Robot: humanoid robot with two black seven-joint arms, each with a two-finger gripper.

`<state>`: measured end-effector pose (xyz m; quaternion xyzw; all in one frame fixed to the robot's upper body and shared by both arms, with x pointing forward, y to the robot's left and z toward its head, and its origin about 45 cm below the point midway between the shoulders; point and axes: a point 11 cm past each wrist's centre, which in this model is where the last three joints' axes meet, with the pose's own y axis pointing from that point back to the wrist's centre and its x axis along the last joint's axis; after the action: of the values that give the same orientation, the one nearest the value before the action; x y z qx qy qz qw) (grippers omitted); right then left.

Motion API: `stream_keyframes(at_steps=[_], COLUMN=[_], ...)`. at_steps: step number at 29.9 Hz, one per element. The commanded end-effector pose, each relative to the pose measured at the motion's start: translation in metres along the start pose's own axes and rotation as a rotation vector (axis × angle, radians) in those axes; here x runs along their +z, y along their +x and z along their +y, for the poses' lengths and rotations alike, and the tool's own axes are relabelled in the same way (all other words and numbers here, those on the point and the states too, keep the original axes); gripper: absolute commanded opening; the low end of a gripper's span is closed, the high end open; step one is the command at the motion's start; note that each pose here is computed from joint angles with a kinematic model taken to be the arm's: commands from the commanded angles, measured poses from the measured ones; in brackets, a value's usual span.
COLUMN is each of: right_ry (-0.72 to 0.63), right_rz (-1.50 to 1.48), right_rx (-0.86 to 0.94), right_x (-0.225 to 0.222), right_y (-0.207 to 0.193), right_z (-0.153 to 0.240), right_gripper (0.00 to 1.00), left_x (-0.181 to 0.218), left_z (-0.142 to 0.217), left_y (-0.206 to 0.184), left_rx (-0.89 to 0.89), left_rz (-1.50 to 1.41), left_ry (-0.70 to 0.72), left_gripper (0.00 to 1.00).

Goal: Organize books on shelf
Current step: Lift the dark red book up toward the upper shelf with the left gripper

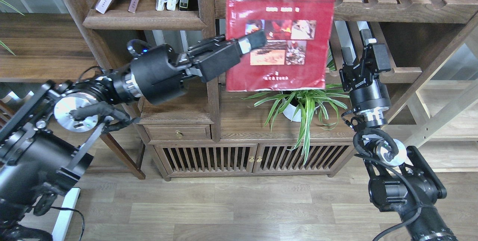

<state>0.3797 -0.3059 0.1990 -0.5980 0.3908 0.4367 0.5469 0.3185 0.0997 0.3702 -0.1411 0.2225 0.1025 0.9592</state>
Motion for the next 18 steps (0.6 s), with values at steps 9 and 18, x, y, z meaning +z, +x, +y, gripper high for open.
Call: stream_keyframes(at_steps=[9, 18], right_ry=[-0.03, -0.037], right_rz=[-0.002, 0.003], right_rx=[0.018, 0.024], right_x=[0.009, 0.009], right_y=[0.006, 0.007], right_z=[0.004, 0.005], right_gripper=[0.89, 0.88], left_x=[0.014, 0.037], left_z=[0.062, 0.128], left_y=[0.009, 0.024], left_rx=[0.16, 0.369], left_rz=[-0.151, -0.214], left_ry=[-0.07, -0.195], left_gripper=[0.02, 0.0])
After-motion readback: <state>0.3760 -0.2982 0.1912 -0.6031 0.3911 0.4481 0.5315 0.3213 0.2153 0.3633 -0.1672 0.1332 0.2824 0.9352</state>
